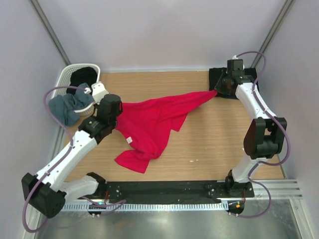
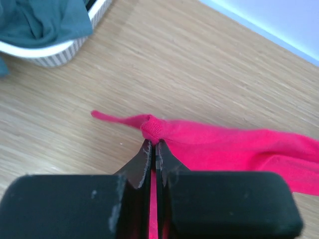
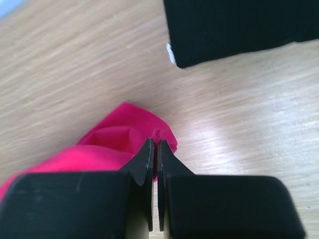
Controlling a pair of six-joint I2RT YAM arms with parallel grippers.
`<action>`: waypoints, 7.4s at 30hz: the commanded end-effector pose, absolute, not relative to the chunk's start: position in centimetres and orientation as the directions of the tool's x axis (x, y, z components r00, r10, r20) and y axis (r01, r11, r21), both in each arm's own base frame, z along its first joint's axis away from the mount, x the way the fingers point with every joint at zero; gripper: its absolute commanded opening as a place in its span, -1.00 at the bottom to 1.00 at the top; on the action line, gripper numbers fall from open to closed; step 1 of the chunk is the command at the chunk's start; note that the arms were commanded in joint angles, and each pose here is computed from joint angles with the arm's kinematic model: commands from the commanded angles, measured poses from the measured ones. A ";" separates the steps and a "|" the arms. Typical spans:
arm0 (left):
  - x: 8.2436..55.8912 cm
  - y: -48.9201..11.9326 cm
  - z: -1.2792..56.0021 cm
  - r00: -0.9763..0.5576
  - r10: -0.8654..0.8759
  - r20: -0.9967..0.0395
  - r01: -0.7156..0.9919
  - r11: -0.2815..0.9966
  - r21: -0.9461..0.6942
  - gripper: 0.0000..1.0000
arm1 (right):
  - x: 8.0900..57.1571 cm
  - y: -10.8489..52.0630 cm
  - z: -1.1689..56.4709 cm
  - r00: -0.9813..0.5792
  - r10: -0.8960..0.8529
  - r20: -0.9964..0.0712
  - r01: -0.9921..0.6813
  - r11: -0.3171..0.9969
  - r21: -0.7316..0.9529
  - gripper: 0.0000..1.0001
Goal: Fold and stack the t-shirts
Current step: Flatten the tshirt out
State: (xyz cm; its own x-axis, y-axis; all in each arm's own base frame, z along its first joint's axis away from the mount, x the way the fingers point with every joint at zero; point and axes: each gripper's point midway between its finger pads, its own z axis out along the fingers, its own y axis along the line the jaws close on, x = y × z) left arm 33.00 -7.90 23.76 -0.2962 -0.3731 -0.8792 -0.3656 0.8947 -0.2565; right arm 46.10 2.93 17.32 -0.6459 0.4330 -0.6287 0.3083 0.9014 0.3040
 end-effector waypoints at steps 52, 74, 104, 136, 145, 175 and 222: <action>22.5 -13.9 14.0 -0.627 -0.460 -0.628 -0.253 0.883 -0.395 0.79 | 30.5 5.7 11.2 -0.768 0.484 -0.420 0.349 0.865 0.360 0.51; 29.6 -12.1 7.0 -0.608 -0.589 -0.532 -0.389 0.805 -0.448 0.08 | 30.8 7.3 8.9 -0.828 0.419 -0.374 0.298 0.892 0.341 0.50; 31.0 -11.0 8.8 -0.522 -0.634 -0.571 -0.313 0.765 -0.563 -0.01 | 30.2 7.4 8.6 -0.835 0.408 -0.369 0.297 0.899 0.321 0.50; 30.3 -11.6 6.6 -0.569 -0.611 -0.550 -0.296 0.777 -0.556 -0.93 | 31.5 4.0 9.3 -0.766 0.450 -0.458 0.417 0.891 0.179 0.51; 29.4 -7.9 13.6 -0.449 -0.570 -0.688 -0.305 0.822 -0.481 -0.99 | 34.1 4.0 8.8 -0.727 0.469 -0.501 0.429 0.880 0.201 0.45; 20.1 0.4 15.8 -0.310 -0.619 -0.722 -0.607 0.713 -0.351 -1.00 | 21.5 10.5 3.7 -0.879 0.336 -0.338 0.280 0.938 0.202 0.21; 22.4 -2.6 16.6 -0.366 -0.595 -0.716 -0.454 0.785 -0.421 -0.99 | 11.6 7.5 3.6 -0.685 0.715 -0.138 0.701 0.699 0.140 0.23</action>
